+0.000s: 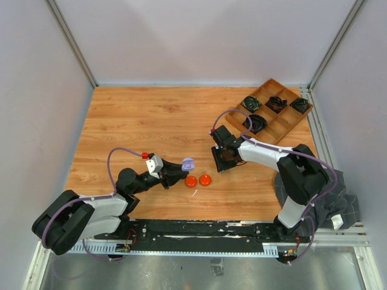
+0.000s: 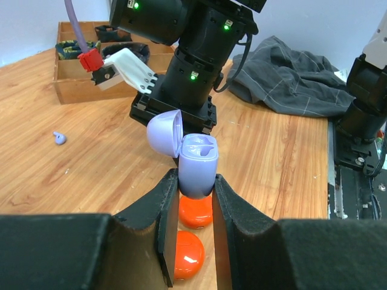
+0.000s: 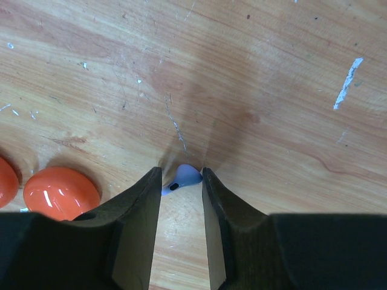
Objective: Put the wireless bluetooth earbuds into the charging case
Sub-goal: Pick up the earbud from the center of the board.
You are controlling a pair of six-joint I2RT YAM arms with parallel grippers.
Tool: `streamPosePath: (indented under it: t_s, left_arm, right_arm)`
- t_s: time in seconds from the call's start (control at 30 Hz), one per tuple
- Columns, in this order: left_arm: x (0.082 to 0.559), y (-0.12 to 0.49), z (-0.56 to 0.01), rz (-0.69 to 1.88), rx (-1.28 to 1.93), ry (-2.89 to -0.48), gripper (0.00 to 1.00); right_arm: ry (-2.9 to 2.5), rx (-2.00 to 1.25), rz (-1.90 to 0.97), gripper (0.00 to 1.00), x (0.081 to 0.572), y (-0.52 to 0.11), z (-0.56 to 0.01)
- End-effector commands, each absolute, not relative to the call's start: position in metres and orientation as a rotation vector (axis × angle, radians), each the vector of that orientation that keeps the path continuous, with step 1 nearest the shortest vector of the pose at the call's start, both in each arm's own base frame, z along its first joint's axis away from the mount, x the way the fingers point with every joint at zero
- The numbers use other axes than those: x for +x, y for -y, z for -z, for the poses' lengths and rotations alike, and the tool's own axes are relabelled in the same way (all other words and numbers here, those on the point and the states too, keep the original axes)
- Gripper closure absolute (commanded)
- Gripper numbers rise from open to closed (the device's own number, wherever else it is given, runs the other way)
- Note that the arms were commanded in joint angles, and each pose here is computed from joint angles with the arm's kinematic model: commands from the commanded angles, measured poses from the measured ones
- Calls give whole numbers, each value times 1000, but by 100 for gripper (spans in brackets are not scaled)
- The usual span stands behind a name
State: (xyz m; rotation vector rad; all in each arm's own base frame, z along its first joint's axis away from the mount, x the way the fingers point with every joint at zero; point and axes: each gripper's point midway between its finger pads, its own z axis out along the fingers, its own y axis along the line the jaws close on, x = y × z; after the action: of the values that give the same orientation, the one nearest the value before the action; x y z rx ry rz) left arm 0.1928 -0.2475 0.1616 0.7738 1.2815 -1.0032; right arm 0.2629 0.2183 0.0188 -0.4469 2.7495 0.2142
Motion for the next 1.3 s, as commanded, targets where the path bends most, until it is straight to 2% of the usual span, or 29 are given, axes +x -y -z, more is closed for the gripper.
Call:
streamPosePath:
  t_s: [0.0,0.33,0.5,0.9,1.27]
  left_arm:
    - [193,252,-171,1007,788,-1239,100]
    - [192,251,-171,1006,793,-1229,100]
    - [189,249,-176,1007,776,-1196,100]
    - [190,236,-189,961,699,-1133,100]
    - [185,233,-192,941,712,-1095,100]
  right_arm:
    - [-2774,-461,-205,66,260,-216,-10]
    - [-2756,-502,-203,77,260,-220,-11]
    - [-2676,-544,-228,82,262,-228,-31]
    - [-2324,-608,-362,84,260,-253,-131]
    - [-1889,-636,-557,86,224,-292,-230]
